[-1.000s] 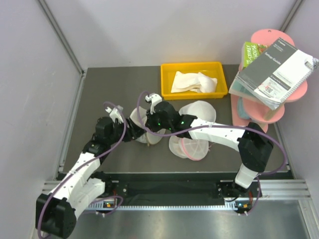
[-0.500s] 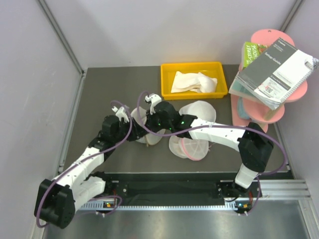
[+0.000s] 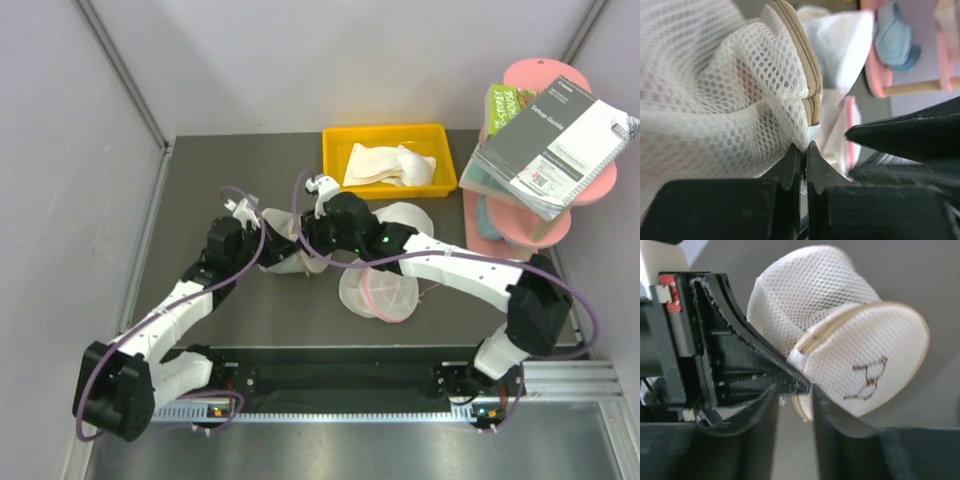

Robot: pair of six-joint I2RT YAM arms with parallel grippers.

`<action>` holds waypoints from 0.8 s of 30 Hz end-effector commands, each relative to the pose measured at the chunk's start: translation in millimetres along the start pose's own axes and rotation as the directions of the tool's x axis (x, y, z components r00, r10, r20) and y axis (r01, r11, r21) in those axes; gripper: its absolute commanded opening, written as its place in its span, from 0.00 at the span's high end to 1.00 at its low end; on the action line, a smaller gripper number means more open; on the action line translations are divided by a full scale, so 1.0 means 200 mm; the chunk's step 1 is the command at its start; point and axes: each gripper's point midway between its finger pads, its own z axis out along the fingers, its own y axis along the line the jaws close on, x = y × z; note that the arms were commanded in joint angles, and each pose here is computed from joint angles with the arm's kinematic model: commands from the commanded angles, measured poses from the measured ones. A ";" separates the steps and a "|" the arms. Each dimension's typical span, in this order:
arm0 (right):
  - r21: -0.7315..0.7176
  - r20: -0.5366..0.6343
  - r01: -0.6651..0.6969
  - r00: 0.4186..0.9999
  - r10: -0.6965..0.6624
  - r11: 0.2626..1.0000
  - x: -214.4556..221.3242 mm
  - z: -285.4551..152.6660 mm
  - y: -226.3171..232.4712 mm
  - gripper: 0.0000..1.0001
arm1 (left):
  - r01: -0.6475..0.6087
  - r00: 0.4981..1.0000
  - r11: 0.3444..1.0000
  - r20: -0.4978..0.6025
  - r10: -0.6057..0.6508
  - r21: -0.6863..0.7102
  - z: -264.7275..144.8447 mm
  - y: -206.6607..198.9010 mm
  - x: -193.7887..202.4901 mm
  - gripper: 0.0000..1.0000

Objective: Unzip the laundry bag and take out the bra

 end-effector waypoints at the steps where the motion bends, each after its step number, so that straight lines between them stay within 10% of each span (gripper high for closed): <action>1: 0.035 0.211 0.043 0.976 -0.050 0.998 -0.39 -0.32 0.02 0.53 | 0.000 0.982 0.991 0.186 -0.025 0.136 -0.03 -0.30 -0.33 1.00; 12: -0.016 0.233 0.130 0.965 -0.123 0.991 -0.29 -0.48 0.02 0.43 | 0.163 0.933 0.960 0.281 -0.225 0.228 -0.02 -0.39 -0.48 1.00; 24: -0.145 0.111 0.041 0.993 -0.025 0.989 -0.07 -0.31 0.10 0.61 | 0.234 0.911 0.957 0.306 -0.277 0.172 -0.03 -0.29 -0.46 1.00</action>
